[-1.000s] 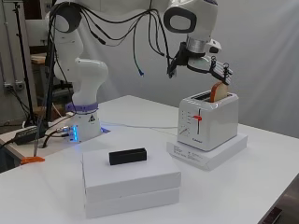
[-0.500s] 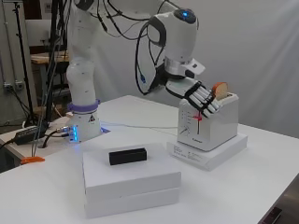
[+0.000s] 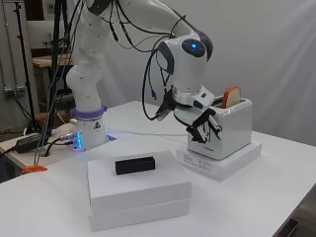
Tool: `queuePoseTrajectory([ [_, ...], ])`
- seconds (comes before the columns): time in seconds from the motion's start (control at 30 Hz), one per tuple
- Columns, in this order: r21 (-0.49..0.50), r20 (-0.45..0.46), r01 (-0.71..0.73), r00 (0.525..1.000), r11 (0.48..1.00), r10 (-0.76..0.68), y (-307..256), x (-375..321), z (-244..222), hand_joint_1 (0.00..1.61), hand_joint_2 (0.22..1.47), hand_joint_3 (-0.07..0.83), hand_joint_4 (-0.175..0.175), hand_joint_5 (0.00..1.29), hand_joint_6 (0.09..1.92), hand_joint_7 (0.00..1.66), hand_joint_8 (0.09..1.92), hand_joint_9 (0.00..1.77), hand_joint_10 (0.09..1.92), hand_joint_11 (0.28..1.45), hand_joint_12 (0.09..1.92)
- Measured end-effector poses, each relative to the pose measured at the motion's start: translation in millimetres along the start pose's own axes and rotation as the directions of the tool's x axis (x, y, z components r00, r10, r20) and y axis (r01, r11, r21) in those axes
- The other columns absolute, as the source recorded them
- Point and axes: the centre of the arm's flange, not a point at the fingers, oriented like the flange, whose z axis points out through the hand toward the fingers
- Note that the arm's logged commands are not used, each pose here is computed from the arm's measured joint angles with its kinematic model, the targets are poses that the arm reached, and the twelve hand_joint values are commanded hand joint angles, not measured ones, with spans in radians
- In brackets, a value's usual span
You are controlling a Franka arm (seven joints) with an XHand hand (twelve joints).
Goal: Teleoperate dual arm-hand system to toast a bread
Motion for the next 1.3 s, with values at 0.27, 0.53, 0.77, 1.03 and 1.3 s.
queuePoseTrajectory([
  [0.27,0.034,0.005,0.006,1.0,0.999,-0.006,18.3,-8.5,27.5,0.05,1.15,0.002,-0.083,0.54,0.09,1.29,1.92,1.48,1.92,1.02,1.92],
  [0.53,0.126,0.011,-0.045,0.999,0.991,0.044,36.5,-24.9,79.9,0.11,1.18,0.003,-0.099,0.45,0.09,1.33,1.92,1.56,1.92,1.15,1.92],
  [0.77,0.168,-0.008,-0.102,0.994,0.98,0.105,49.5,-47.3,116.6,0.17,1.19,0.001,-0.118,0.33,0.09,1.23,1.92,1.54,1.92,1.15,1.92],
  [1.03,0.074,-0.009,-0.046,0.999,0.996,0.047,26.8,-27.5,54.9,0.0,1.17,-0.004,-0.105,0.37,0.09,0.94,1.92,1.25,1.92,0.85,1.85],
  [1.3,-0.178,-0.027,-0.017,1.0,0.984,0.012,-69.3,-0.6,-83.4,0.0,1.12,-0.005,-0.068,0.36,0.09,0.59,0.09,0.75,0.11,0.55,0.09],
])
